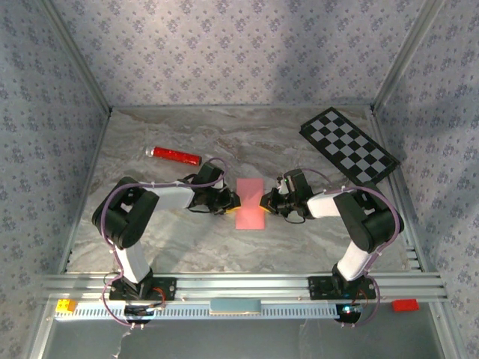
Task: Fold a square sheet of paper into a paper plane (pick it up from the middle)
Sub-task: Third fold the triangle at the center of the table.
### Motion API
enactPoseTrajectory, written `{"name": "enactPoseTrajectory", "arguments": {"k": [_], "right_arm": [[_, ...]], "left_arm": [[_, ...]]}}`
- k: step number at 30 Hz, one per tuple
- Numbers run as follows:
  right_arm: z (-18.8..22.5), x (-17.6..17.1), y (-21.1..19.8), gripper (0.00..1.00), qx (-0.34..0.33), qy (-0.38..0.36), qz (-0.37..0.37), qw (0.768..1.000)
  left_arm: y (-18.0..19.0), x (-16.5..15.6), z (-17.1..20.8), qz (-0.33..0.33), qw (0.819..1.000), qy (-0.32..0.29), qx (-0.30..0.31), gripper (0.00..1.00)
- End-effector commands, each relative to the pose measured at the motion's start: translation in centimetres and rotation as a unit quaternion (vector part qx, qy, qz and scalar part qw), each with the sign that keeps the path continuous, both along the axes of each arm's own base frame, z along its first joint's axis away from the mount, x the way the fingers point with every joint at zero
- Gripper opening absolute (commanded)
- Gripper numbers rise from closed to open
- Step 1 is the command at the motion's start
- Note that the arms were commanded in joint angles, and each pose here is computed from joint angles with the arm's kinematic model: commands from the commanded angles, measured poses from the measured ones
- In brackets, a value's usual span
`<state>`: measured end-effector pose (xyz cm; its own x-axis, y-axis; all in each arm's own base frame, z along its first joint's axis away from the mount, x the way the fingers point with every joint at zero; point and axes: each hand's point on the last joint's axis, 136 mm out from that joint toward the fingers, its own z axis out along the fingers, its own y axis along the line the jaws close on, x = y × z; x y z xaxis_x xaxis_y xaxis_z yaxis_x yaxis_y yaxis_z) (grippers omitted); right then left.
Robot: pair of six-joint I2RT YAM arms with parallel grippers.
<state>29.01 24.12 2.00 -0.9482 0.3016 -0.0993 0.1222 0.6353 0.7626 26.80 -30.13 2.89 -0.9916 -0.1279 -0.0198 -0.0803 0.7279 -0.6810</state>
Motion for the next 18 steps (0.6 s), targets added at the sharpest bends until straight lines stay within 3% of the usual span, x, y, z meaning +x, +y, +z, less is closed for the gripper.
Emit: {"name": "enactPoseTrajectory", "arguments": {"k": [1, 7, 18], "right_arm": [[-2.70, -1.63, -1.55, 0.06, -0.051, 0.042, -0.010, 0.998], [-2.60, -1.61, -1.44, 0.06, -0.049, 0.041, -0.009, 0.998], [-2.39, -1.48, -1.48, 0.06, -0.048, 0.038, -0.010, 0.998]], "left_arm": [[-0.57, -0.38, -0.11, -0.008, 1.000, 0.008, -0.010, 0.25], [-0.46, -0.26, -0.02, 0.001, 1.000, 0.006, -0.012, 0.23], [-0.01, -0.02, -0.23, 0.012, 1.000, 0.007, 0.002, 0.11]]}}
